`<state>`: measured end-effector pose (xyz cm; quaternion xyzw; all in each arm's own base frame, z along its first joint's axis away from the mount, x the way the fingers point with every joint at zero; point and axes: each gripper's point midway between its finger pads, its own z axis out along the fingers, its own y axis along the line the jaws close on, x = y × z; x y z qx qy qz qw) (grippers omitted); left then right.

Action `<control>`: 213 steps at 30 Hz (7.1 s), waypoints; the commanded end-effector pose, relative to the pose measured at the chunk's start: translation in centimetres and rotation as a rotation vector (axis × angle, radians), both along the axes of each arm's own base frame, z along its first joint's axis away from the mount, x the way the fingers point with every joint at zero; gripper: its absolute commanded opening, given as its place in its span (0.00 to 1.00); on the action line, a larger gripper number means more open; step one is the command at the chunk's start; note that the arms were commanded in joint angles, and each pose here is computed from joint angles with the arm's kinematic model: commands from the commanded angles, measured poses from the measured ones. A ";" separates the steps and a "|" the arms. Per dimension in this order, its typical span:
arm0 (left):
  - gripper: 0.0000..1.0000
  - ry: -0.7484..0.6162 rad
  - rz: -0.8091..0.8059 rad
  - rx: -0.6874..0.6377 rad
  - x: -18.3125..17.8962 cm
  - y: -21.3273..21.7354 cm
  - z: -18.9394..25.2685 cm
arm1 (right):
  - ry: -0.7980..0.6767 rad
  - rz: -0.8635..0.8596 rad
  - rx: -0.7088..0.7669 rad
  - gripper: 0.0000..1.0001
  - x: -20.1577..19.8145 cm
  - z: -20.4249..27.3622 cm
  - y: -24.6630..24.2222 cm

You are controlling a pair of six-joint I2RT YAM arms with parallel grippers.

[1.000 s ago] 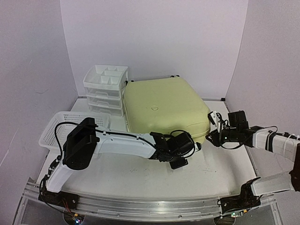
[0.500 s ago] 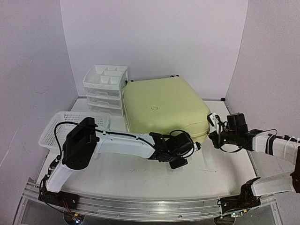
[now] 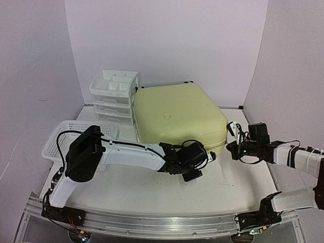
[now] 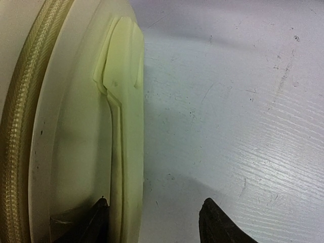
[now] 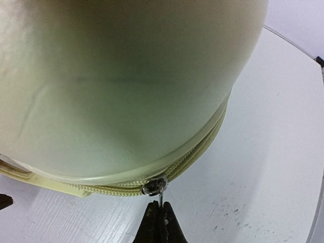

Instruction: Open, take out, and arrange the luggage

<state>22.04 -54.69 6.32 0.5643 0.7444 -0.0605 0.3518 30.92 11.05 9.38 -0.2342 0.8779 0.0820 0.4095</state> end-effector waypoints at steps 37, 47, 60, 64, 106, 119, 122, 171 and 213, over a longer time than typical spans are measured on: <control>0.69 0.272 -0.184 -0.237 -5.5 0.9 12.9 | 0.227 -0.325 0.181 0.83 11.5 3.9 -8.1; 0.81 0.324 -0.162 -0.559 -4.1 9.3 27.4 | 0.384 -0.390 0.575 0.98 6.2 10.5 -4.1; 0.91 0.593 0.551 -0.953 7.5 23.9 23.4 | 0.409 -0.172 0.731 0.98 12.1 16.2 5.2; 0.91 0.618 0.629 -0.934 8.8 24.1 20.6 | 0.449 -0.196 0.734 0.98 13.8 14.3 5.8; 0.82 0.606 0.194 -0.717 4.2 9.1 18.5 | 0.215 -0.496 0.341 0.98 -0.6 14.4 -6.5; 0.91 0.700 0.342 -0.865 7.6 16.6 18.6 | 0.220 -0.409 0.490 0.98 16.7 19.2 -5.8; 0.92 0.728 0.368 -0.896 9.9 16.8 18.9 | 0.253 -0.383 0.503 0.98 18.6 18.1 -5.5; 0.80 0.512 -0.040 -0.817 9.7 9.2 23.1 | 0.409 -0.548 0.604 0.98 -0.9 13.2 -5.1; 0.80 0.610 0.169 -0.588 15.4 5.9 13.5 | 0.398 -0.658 0.709 0.98 0.1 10.9 -5.6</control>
